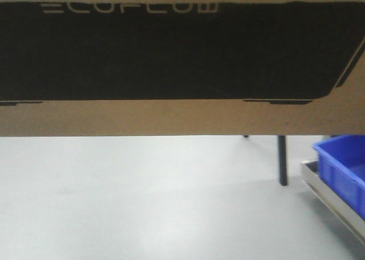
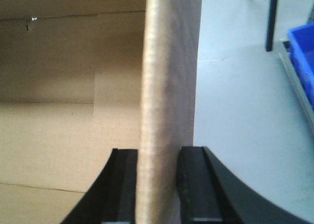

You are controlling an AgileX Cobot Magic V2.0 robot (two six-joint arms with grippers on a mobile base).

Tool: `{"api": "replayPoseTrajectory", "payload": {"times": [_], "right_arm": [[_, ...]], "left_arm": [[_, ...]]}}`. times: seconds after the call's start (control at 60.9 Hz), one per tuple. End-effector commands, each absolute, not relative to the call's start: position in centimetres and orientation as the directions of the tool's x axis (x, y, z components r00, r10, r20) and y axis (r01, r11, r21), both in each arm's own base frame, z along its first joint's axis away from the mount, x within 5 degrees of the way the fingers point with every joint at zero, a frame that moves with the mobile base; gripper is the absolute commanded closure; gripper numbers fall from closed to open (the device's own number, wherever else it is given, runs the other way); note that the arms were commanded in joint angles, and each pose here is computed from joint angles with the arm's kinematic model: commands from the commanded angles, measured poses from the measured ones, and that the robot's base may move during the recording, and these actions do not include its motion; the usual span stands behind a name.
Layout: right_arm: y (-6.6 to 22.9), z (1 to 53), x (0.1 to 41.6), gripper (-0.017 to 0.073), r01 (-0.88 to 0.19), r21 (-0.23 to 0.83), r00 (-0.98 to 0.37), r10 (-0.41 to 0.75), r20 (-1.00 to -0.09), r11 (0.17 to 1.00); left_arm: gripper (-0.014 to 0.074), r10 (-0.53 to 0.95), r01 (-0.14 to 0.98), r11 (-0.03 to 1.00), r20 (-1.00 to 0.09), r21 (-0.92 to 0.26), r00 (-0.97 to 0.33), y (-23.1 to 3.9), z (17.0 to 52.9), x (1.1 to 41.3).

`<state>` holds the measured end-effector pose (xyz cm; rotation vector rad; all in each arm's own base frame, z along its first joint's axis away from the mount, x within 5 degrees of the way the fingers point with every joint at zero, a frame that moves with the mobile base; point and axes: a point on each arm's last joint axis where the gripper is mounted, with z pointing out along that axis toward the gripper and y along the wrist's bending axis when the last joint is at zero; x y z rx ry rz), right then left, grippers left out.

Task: Grab box from left shelf to table start
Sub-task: 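Hold the box with both grippers while backing away from the shelf, then carry the box with both grippers across the floor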

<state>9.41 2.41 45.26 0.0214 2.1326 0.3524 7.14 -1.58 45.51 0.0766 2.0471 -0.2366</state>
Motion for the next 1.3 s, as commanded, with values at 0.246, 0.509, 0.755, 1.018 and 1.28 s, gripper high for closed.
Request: {"api": "replayPoseTrajectory", "payload": {"times": [0.246,0.509,0.755,1.018,1.28], "right_arm": [[1.5,46.7,9.8,0.0541,-0.074,0.183,-0.444,0.132,-0.886,0.980],[1.5,46.6,9.8,0.0541,-0.074,0.183,-0.445,0.132,-0.886,0.980],[1.5,46.6,9.8,0.0541,-0.074,0.183,-0.445,0.132,-0.886,0.980],[1.5,46.6,9.8,0.0541,-0.074,0.183,-0.445,0.132,-0.886,0.980],[1.5,46.6,9.8,0.0541,-0.074,0.183,-0.445,0.132,-0.886,0.980]], "left_arm": [[0.0679,-0.160,0.225,0.949,-0.951,-0.222,-0.264,-1.8,48.5,6.4],[0.0679,-0.156,0.222,0.950,-0.948,-0.221,-0.277,-2.0,48.4,6.9],[0.0679,-0.147,0.217,0.952,-0.941,-0.218,-0.304,-2.5,48.1,8.4],[0.0679,-0.165,0.233,0.948,-0.961,-0.217,-0.224,-2.5,48.9,8.7],[0.0679,-0.146,0.218,0.952,-0.947,-0.213,-0.288,-2.5,48.3,8.6]]}}
